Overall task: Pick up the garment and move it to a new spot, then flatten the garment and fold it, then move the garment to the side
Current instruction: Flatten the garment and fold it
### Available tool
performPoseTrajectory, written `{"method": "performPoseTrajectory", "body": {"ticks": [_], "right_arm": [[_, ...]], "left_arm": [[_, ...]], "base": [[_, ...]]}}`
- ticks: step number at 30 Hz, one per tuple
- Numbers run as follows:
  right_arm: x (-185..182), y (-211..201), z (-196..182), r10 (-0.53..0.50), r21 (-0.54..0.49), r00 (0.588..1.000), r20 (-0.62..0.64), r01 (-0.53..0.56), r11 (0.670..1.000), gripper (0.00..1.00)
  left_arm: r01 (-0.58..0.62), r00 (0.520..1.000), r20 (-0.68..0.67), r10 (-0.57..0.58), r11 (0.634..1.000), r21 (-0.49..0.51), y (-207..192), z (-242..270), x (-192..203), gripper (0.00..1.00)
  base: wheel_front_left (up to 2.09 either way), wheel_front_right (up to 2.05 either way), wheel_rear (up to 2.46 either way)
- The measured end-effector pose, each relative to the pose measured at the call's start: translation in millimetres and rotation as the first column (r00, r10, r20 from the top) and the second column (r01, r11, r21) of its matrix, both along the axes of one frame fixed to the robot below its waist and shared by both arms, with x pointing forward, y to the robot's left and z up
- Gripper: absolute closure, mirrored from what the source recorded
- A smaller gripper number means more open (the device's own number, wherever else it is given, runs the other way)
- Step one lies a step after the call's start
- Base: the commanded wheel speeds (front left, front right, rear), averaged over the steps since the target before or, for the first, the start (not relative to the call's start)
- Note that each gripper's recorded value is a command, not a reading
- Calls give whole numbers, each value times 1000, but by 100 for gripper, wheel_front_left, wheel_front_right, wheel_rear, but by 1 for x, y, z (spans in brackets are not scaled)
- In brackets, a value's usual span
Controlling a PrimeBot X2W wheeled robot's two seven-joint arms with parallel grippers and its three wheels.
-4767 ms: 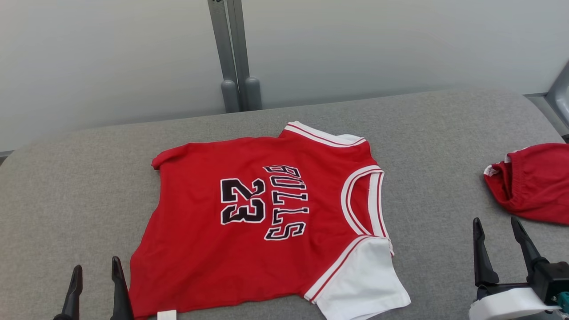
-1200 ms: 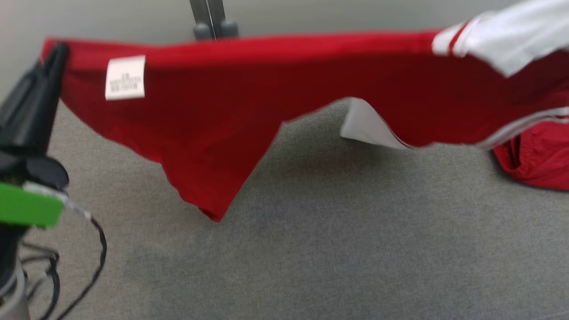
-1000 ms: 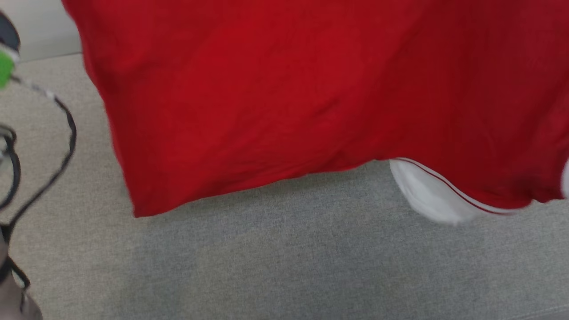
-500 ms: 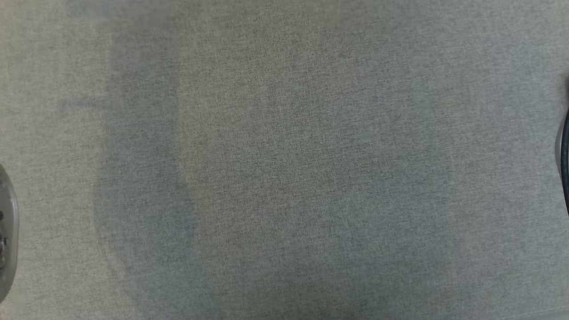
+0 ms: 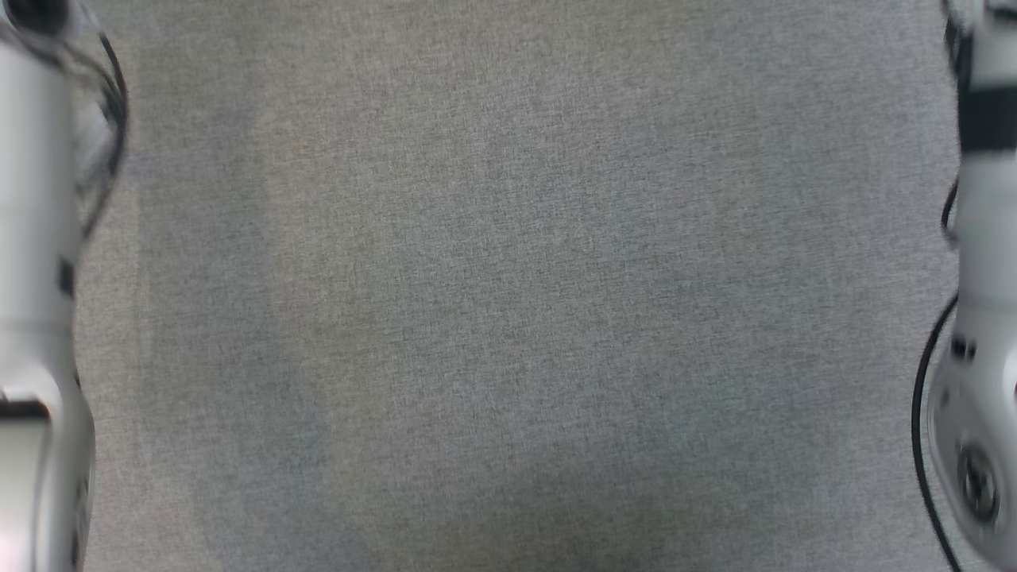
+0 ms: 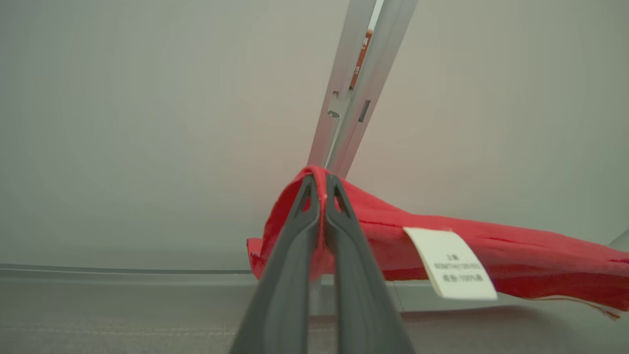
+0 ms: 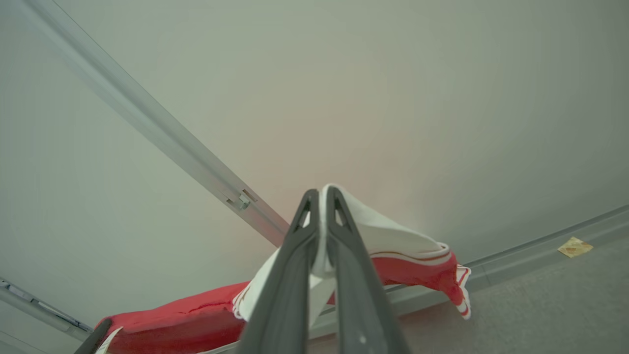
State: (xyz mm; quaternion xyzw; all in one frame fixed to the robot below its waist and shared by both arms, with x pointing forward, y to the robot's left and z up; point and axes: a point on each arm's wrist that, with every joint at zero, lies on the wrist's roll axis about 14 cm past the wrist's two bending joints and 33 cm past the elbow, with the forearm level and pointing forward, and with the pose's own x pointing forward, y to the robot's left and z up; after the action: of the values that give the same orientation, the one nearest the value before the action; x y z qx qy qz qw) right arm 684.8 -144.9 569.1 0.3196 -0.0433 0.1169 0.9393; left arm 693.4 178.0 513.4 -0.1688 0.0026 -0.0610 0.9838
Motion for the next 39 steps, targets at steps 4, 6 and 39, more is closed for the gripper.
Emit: {"method": "performPoseTrajectory", "body": {"ticks": [4, 6, 39], "right_arm": [[-46, -14, -53, 29, 16, 991, -133, -27, 1000, 100], [-75, -25, -74, 31, 5, 980, -196, -31, 1000, 100], [-312, -47, -97, 58, -56, 897, -439, -91, 994, 100]], "left_arm": [[81, 991, -114, -71, 993, 84, -2, -51, -46, 100], [101, 985, -150, -82, 987, 125, 7, -67, -72, 100], [146, 886, -456, -83, 984, 103, -11, -70, -348, 100]], "base": [[0, 0, 0], [0, 0, 0], [0, 0, 0]]}}
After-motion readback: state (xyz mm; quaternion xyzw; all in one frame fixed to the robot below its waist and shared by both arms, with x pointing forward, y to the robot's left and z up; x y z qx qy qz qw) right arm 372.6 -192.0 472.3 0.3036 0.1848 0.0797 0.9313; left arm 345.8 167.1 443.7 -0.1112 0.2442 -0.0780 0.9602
